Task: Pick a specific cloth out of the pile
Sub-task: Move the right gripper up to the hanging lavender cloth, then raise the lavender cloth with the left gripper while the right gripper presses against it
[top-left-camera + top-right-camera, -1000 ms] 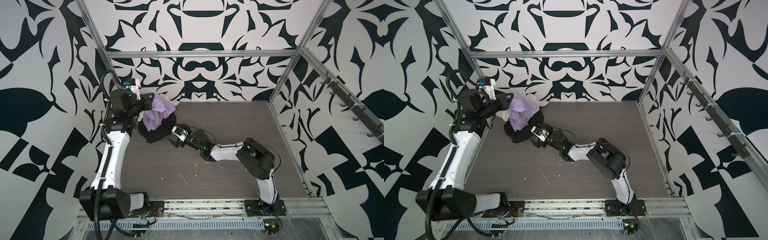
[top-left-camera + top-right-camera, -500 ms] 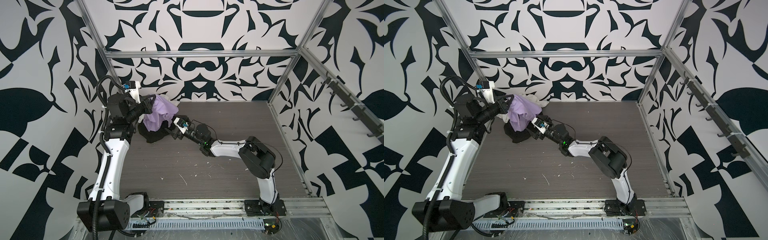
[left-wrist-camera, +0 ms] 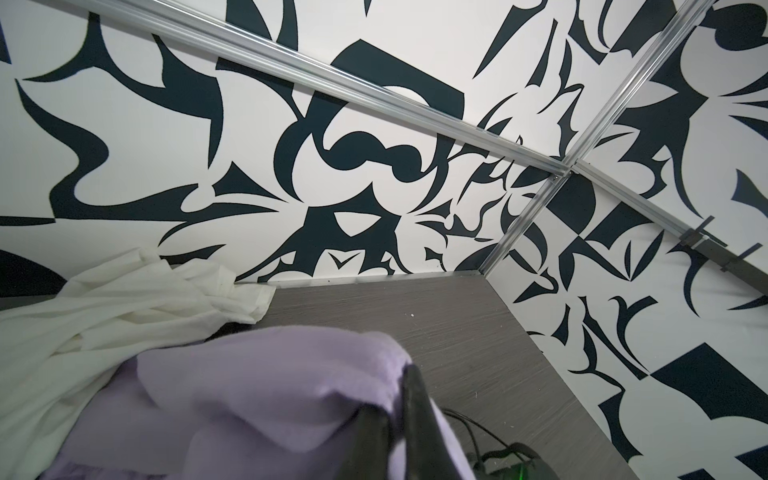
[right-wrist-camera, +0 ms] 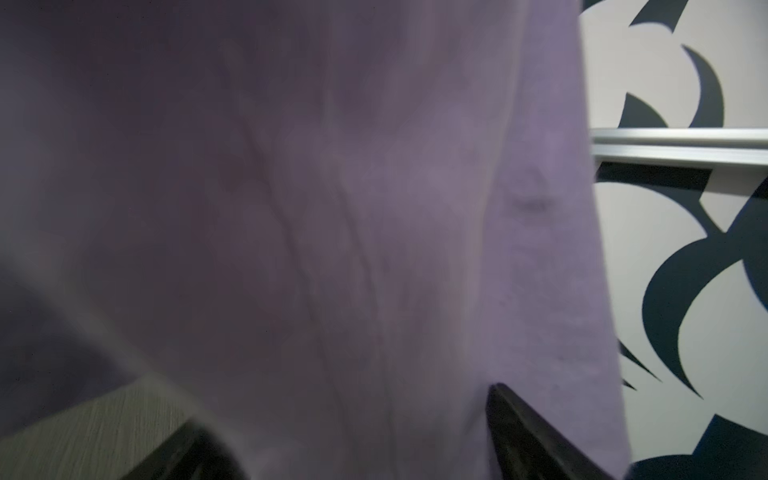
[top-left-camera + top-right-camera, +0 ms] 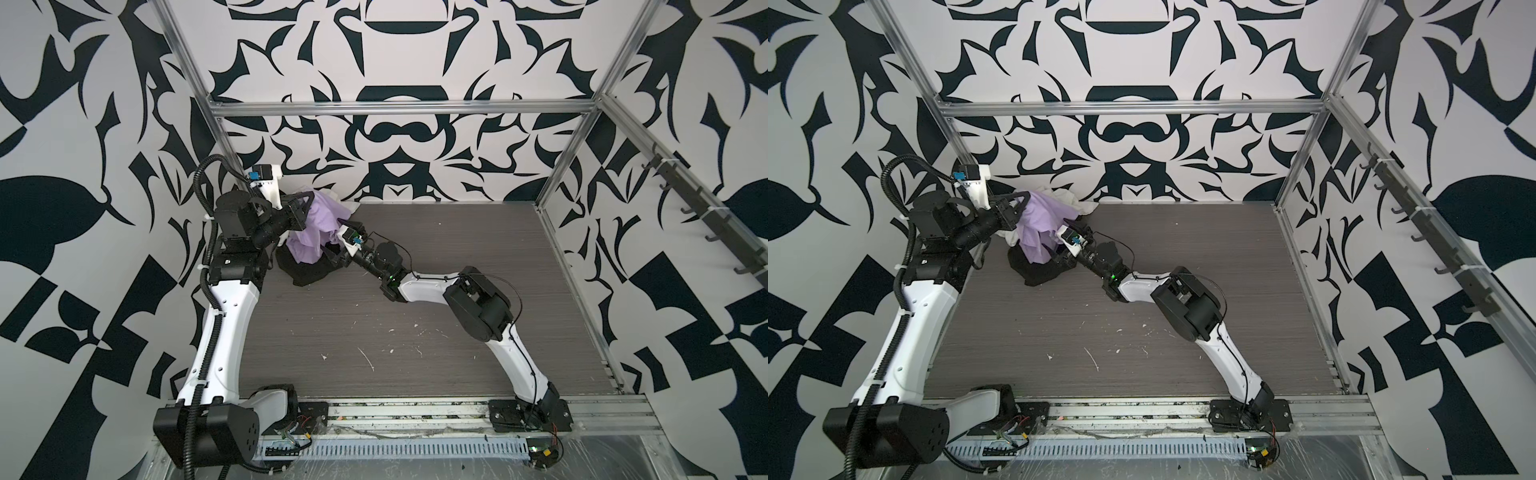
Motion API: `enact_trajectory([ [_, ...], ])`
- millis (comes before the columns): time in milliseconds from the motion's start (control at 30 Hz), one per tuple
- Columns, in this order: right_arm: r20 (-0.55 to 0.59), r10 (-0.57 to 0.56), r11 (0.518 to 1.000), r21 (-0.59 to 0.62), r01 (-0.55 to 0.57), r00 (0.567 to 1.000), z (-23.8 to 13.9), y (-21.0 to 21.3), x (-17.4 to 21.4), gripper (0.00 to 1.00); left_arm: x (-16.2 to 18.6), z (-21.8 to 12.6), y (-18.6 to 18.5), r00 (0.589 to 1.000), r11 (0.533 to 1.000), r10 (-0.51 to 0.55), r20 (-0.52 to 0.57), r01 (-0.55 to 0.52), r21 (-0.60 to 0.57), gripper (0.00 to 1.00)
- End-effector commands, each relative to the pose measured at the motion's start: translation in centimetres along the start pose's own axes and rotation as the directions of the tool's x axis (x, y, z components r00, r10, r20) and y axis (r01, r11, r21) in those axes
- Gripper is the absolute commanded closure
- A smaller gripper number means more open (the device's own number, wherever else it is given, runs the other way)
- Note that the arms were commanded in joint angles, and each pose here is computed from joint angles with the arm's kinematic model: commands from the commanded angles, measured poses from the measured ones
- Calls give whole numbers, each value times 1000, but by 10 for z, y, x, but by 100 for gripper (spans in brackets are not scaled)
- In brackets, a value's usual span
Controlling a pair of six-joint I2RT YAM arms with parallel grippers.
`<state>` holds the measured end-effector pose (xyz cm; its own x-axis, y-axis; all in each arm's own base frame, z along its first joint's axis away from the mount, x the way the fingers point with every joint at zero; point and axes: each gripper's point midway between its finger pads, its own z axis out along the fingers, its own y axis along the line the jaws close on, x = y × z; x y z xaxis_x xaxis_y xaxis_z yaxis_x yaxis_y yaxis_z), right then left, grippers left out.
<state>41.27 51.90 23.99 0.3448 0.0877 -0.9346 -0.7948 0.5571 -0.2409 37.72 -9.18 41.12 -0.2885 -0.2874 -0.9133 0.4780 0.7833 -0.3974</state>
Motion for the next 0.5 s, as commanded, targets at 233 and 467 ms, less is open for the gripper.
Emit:
enact_trajectory([
  [233, 94, 59, 997, 49, -64, 994, 28, -20, -27, 10, -20, -8, -24, 997, 997, 33, 67, -38, 68, 100],
  [467, 107, 65, 997, 45, -70, 992, 37, -20, -28, 44, -24, -9, -26, 996, 997, 39, 75, -44, 68, 100],
])
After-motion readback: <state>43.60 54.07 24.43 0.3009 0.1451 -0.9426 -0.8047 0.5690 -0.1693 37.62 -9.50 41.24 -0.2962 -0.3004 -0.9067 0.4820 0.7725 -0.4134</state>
